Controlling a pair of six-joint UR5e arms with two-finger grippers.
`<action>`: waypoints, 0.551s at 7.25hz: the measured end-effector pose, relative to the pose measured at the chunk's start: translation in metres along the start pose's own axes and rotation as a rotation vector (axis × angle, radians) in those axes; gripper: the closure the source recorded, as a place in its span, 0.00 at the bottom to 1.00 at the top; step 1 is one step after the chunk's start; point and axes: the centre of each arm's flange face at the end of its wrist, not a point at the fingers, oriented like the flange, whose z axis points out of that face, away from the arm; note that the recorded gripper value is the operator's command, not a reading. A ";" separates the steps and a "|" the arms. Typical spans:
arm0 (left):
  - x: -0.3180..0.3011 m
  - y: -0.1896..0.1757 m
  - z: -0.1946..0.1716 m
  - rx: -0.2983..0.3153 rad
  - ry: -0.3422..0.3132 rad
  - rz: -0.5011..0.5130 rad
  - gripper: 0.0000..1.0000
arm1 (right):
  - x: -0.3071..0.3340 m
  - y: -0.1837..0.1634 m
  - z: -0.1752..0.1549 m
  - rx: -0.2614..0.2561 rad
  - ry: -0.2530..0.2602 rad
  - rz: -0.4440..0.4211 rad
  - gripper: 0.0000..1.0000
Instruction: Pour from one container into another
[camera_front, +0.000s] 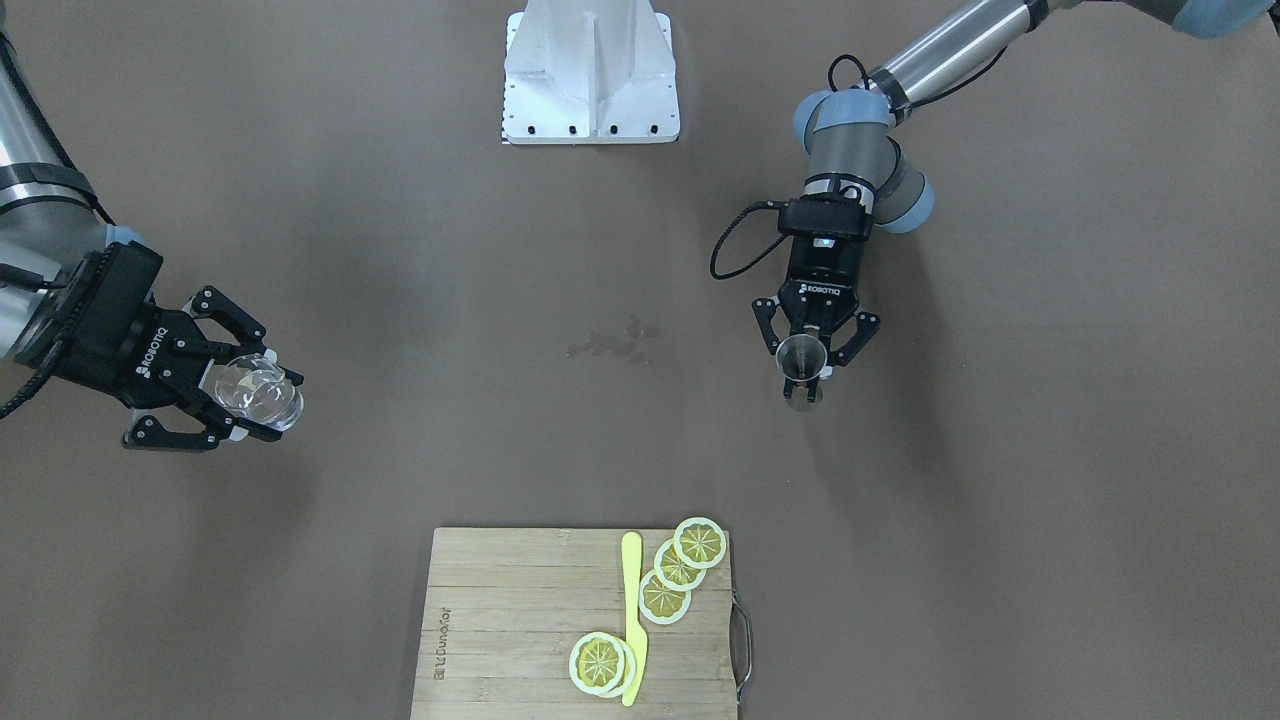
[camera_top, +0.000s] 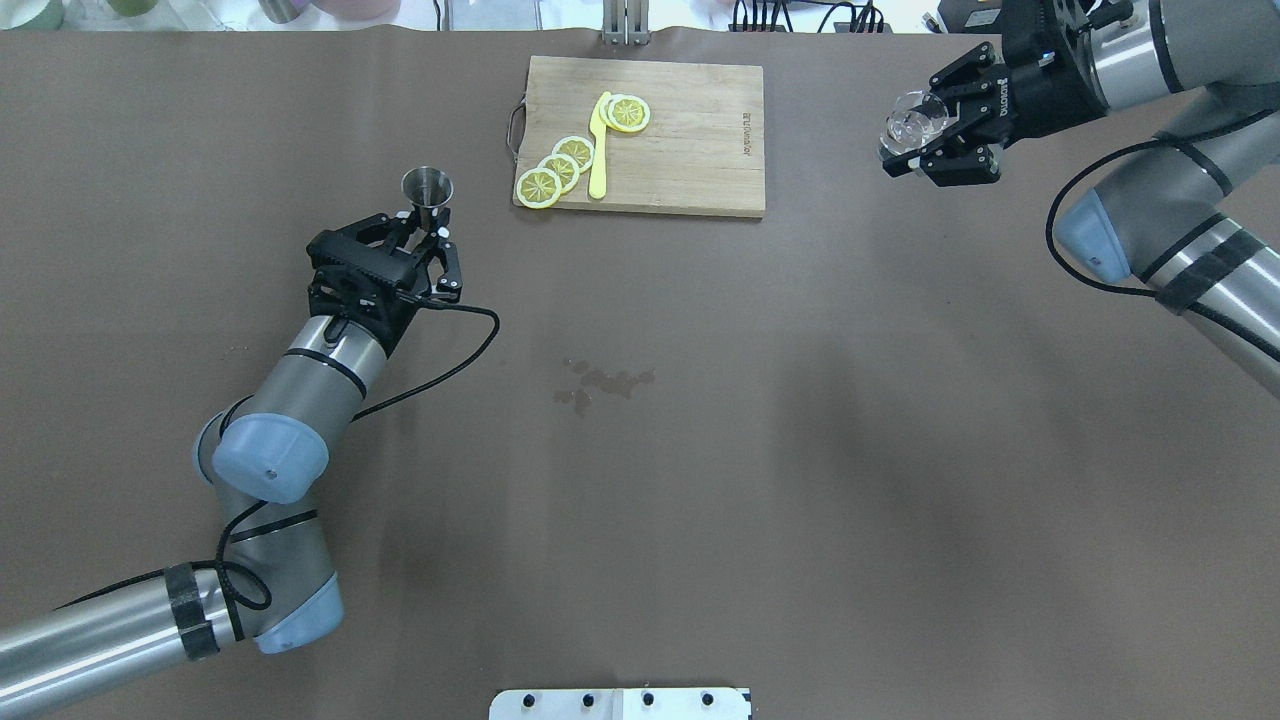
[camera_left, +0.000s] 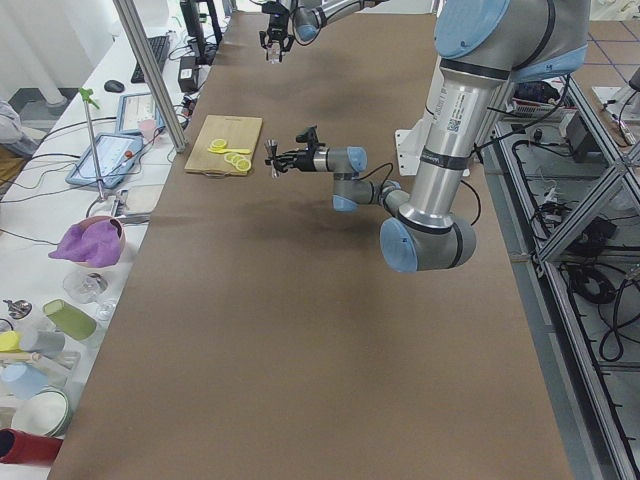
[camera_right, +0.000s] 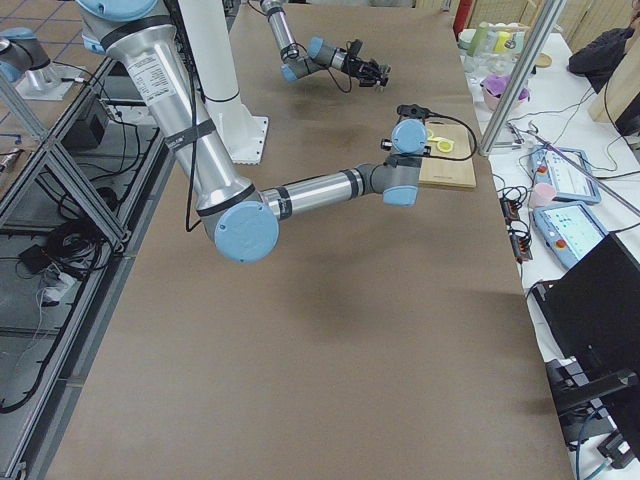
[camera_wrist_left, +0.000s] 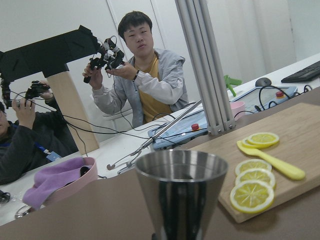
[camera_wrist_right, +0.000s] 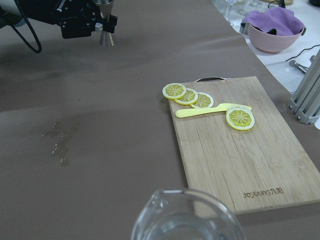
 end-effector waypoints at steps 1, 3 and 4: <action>0.020 -0.022 0.011 0.016 0.037 -0.026 1.00 | -0.006 -0.024 -0.004 -0.014 0.001 0.020 1.00; 0.052 -0.063 0.026 0.028 0.102 -0.053 1.00 | -0.020 -0.066 -0.008 -0.044 -0.003 0.056 1.00; 0.061 -0.076 0.027 0.022 0.111 -0.050 1.00 | -0.032 -0.085 -0.006 -0.059 -0.010 0.071 1.00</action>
